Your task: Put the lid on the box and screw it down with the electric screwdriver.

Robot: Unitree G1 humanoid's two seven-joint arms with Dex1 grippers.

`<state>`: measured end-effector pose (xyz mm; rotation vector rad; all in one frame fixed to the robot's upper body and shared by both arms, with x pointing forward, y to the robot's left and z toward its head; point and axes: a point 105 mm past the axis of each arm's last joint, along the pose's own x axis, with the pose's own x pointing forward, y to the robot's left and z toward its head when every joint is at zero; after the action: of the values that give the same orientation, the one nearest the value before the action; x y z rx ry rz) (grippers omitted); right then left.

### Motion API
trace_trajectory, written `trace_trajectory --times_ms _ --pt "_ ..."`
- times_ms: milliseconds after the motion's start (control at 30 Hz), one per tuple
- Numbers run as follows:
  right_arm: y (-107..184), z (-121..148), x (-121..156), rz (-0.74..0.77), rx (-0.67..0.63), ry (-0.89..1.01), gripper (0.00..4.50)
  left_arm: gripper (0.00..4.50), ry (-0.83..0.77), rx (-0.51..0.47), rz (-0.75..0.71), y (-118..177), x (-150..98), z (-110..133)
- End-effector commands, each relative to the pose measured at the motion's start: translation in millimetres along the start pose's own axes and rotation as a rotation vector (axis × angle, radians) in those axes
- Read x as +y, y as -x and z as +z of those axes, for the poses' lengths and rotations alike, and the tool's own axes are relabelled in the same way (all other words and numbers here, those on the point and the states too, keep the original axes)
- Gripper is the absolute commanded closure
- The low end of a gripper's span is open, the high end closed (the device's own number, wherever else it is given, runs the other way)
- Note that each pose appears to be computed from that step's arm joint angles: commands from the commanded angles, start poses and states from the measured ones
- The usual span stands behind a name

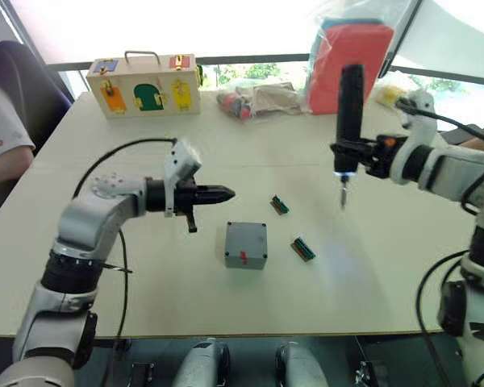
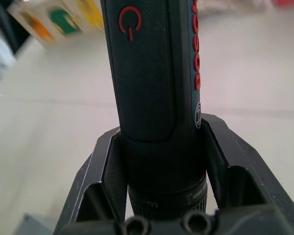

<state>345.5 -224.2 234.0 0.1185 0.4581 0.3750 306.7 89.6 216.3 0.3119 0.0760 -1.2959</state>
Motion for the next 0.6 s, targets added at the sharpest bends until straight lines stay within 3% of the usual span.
trace_trajectory --times_ms 33,133,267,600 --pt "10 -25 -11 -0.005 0.155 -0.041 2.81 4.50 -0.121 0.022 -0.054 -8 -17 6" --pt "11 -54 -19 0.004 0.278 -0.094 2.81 4.50 -0.154 0.023 -0.118 -14 -31 1" --pt "9 -77 -30 -0.015 0.350 -0.164 2.81 4.50 -0.073 0.079 -0.240 -19 -45 -14" --pt "10 -101 -49 -0.091 0.457 -0.225 2.81 4.50 -0.094 0.176 -0.305 -19 -57 -33"
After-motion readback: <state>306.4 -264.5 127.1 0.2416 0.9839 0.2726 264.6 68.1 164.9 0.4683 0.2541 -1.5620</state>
